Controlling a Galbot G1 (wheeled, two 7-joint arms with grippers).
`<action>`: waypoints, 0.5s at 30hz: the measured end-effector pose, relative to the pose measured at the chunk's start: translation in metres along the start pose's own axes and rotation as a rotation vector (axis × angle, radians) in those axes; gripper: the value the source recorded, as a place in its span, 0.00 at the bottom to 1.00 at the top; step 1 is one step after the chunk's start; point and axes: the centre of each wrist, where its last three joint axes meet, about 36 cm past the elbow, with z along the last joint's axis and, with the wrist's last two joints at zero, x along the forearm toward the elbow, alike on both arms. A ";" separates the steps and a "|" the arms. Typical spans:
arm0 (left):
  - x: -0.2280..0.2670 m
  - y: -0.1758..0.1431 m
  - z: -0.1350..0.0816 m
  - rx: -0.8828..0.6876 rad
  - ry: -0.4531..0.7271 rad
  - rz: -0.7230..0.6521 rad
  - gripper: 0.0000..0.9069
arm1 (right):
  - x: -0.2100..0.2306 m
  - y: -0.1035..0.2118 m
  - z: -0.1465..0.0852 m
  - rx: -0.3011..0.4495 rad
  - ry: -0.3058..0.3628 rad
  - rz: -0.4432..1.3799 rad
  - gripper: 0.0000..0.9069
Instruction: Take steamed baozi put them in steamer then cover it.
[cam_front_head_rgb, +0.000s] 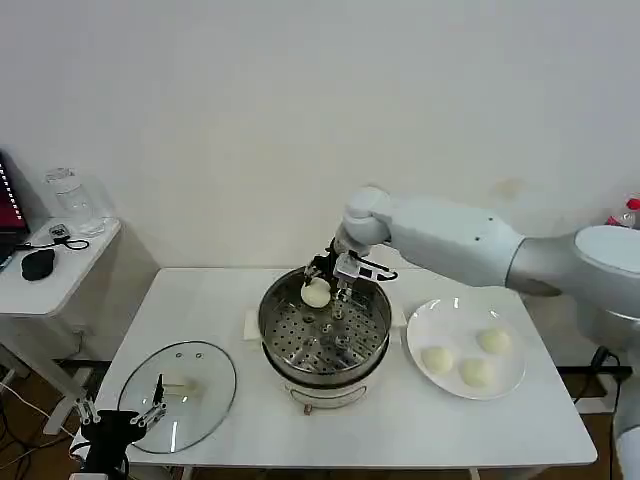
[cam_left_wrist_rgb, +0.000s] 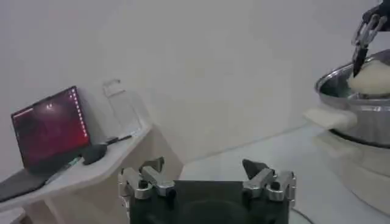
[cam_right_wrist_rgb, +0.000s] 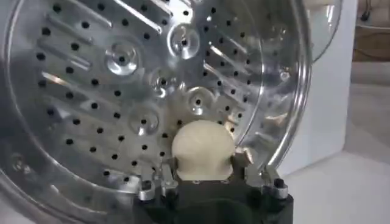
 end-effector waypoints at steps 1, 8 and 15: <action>0.000 0.000 0.000 0.000 0.000 0.000 1.00 | -0.001 0.000 0.000 0.005 0.001 -0.001 0.70; 0.000 0.000 -0.001 0.004 -0.003 0.000 1.00 | -0.002 0.003 0.004 0.032 0.005 -0.001 1.00; 0.001 -0.001 -0.002 0.005 -0.005 0.002 1.00 | 0.022 -0.003 0.005 0.020 0.020 0.015 1.00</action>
